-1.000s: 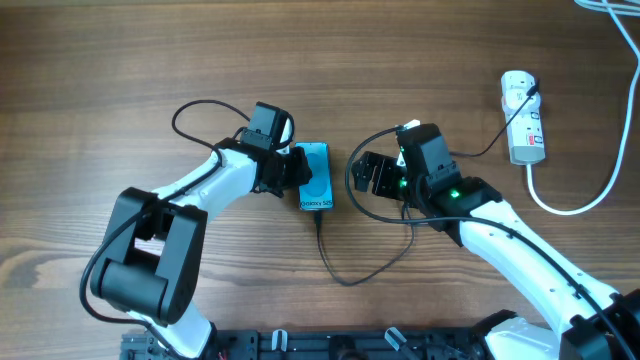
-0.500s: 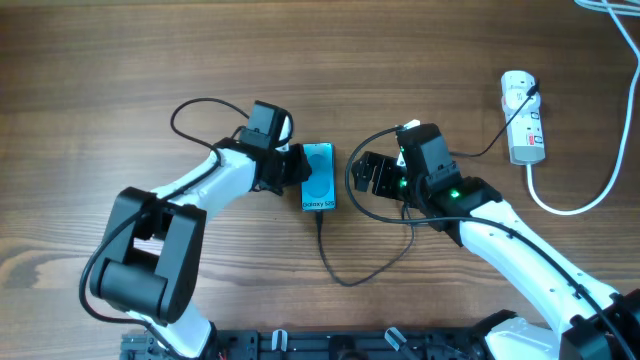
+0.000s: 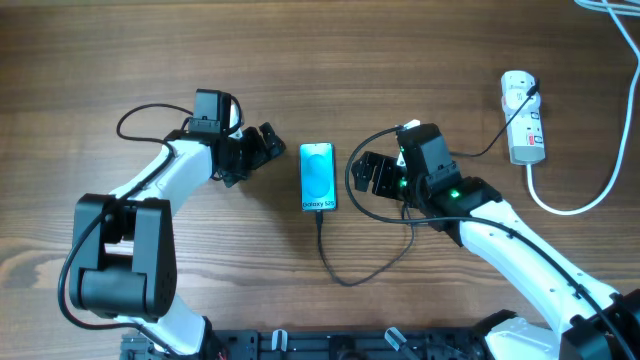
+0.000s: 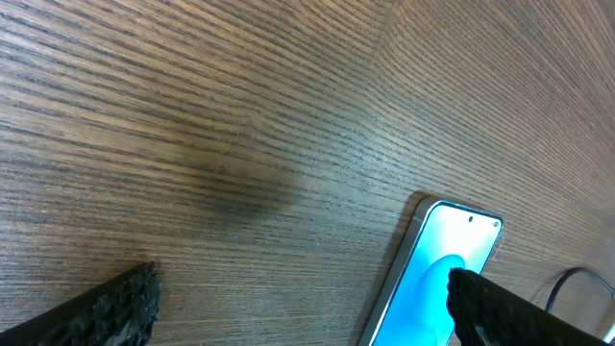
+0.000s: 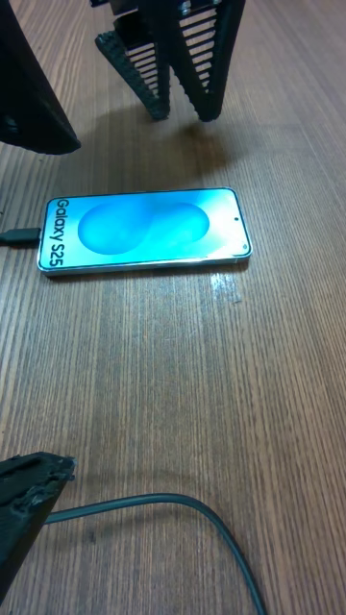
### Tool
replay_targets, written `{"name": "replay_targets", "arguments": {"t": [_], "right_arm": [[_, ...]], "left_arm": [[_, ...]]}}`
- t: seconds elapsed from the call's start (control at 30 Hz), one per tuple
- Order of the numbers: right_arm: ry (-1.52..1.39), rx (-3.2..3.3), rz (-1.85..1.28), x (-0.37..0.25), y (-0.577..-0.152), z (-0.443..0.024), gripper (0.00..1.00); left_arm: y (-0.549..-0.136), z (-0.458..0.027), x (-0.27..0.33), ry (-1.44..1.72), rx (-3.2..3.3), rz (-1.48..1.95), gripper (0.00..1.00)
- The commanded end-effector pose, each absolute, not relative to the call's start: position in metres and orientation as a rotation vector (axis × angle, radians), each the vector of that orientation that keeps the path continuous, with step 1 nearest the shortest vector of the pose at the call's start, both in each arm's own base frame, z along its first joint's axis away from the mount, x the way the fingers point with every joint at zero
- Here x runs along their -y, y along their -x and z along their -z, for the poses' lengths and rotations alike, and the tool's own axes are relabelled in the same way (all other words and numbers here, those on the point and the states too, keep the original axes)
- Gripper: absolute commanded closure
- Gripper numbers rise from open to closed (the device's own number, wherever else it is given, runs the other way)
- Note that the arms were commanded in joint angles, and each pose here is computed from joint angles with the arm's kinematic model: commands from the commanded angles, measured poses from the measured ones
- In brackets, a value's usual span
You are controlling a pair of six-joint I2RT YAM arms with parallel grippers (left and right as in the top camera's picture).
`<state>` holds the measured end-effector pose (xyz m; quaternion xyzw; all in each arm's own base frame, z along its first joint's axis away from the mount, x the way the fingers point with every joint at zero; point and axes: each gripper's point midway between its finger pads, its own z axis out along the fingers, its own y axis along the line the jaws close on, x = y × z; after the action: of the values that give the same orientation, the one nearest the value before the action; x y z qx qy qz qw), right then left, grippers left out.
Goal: Plug charger to phone and switch on socket
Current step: 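Open the left gripper and lift it away from the phone, then move the right gripper to the white power strip's switch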
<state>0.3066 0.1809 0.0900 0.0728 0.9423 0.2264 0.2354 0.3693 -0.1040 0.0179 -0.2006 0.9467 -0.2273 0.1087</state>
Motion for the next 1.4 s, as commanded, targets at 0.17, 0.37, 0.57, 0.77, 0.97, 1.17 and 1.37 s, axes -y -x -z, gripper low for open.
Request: {"name": "replay_targets", "arguments": {"t": [0.17, 0.37, 0.57, 0.77, 0.97, 1.17, 1.37], "right_arm": [[-0.191, -2.560, -0.608, -0.180, -0.311, -0.097, 0.00], [-0.191, -2.559, -0.608, -0.180, -0.311, -0.097, 0.00], [-0.203, -2.622, -0.627, -0.179, -0.300, -0.092, 0.00], [-0.359, -2.700, -0.511, -0.134, -0.310, -0.135, 0.00], [-0.479, -2.575, -0.449, -0.075, -0.348, -0.220, 0.00], [-0.690, -2.531, -0.300, 0.022, -0.368, -0.243, 0.00], [-1.073, -2.445, -0.027, 0.138, -0.356, -0.216, 0.00]], "left_arm": [[-0.359, -0.003, 0.095, 0.631, -2.827, 0.606, 0.00], [-0.359, -0.003, 0.095, 0.631, -2.827, 0.605, 0.00], [-0.359, -0.003, 0.096, 0.628, -2.828, 0.606, 0.00], [-0.359, -0.003, 0.096, 0.628, -2.828, 0.606, 0.00], [-0.359, -0.003, 0.096, 0.628, -2.828, 0.606, 0.00], [-0.359, -0.003, 0.096, 0.628, -2.828, 0.606, 0.00], [-0.359, -0.003, 0.096, 0.628, -2.828, 0.606, 0.00]]}}
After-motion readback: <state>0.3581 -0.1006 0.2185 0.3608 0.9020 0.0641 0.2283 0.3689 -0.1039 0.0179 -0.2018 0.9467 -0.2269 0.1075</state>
